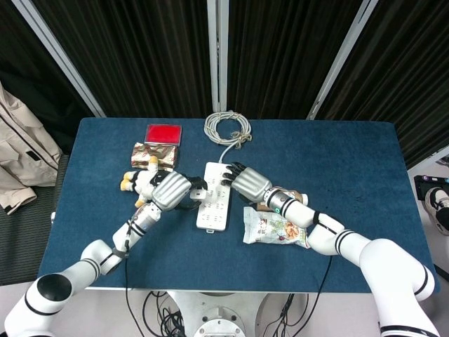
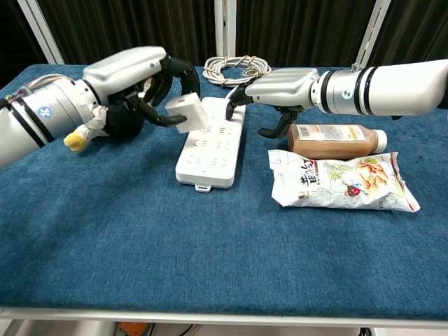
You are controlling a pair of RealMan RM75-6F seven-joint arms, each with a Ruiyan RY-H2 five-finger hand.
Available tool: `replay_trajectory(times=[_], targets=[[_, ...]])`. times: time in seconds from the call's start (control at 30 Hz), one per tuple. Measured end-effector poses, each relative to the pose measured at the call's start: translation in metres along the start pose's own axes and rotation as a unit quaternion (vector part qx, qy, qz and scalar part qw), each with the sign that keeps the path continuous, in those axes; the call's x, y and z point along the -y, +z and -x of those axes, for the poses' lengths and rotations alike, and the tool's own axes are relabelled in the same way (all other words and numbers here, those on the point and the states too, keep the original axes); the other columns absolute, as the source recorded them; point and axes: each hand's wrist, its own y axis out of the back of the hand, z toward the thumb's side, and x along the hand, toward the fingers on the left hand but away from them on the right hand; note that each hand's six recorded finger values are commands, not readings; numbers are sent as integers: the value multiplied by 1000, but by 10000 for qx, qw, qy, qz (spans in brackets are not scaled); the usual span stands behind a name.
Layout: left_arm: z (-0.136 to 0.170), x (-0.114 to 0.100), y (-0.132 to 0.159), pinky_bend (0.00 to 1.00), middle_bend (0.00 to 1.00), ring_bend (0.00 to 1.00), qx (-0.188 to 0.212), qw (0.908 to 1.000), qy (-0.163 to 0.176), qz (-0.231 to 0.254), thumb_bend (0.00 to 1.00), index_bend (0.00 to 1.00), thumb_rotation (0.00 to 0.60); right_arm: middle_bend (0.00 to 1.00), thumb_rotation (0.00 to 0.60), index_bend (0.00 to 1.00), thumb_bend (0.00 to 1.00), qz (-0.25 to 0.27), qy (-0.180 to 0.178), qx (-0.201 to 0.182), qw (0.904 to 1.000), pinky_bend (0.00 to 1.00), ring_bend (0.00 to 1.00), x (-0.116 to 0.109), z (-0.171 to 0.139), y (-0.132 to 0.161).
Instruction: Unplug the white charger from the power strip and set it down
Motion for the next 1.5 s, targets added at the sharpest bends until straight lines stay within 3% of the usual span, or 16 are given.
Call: replay_trajectory(times=[0.13, 0.23, 0.37, 0.53, 0.63, 0.77, 0.9, 1.0, 1.07, 1.23, 1.33, 1.5], targets=[[7, -13, -2, 720, 798, 676, 37, 9995, 210, -243, 555, 724, 600, 208, 600, 296, 418, 56, -112, -7, 9999, 0, 0, -5, -2, -1], [16, -17, -9, 693, 771, 650, -66, 9980, 159, -606, 551, 693, 600, 206, 600, 288, 418, 88, -227, -28, 9997, 0, 0, -11, -6, -2], [32, -15, -19, 575, 650, 528, -298, 9947, -124, -980, 529, 542, 600, 203, 600, 274, 416, 181, -429, -66, 9989, 0, 0, -21, -11, -2], [51, -5, -21, 375, 422, 297, -610, 9901, -623, -1103, 272, 296, 600, 195, 600, 242, 395, 344, -691, -55, 9970, 0, 0, -36, -21, -5], [63, -7, -21, 314, 347, 231, -816, 9877, -741, -1106, 209, 233, 600, 191, 600, 232, 386, 395, -836, -32, 9957, 0, 0, -45, -29, -8], [82, -25, -29, 263, 315, 213, -1138, 9852, -644, -1108, 185, 209, 600, 183, 600, 197, 385, 446, -1046, 59, 9935, 0, 0, -55, -48, -17], [110, -58, -43, 233, 311, 213, -1530, 9816, -245, -1116, 174, 205, 600, 168, 600, 134, 375, 533, -1315, 363, 9892, 0, 0, -60, -87, -38], [142, -90, -56, 226, 310, 213, -1952, 9736, 167, -1169, 172, 205, 600, 157, 600, 82, 341, 644, -1537, 738, 9833, 0, 0, -56, -127, -56], [171, -112, -67, 209, 305, 204, -2321, 9634, 439, -1269, 172, 205, 600, 146, 600, 57, 325, 698, -1680, 1004, 9782, 0, 0, -51, -153, -66], [245, -149, -87, 142, 268, 158, -3305, 9269, 672, -1643, 173, 205, 600, 109, 600, 2, 317, 867, -2036, 1910, 9563, 0, 0, -25, -241, -87], [278, -157, -87, 125, 239, 126, -3704, 9091, 633, -1798, 173, 205, 600, 97, 600, 0, 326, 952, -2171, 2359, 9424, 0, 0, -9, -284, -90], [310, -157, -72, 119, 236, 126, -3995, 8950, 641, -1875, 172, 205, 600, 96, 600, 0, 327, 1094, -2378, 3062, 9153, 0, 0, 23, -358, -83]])
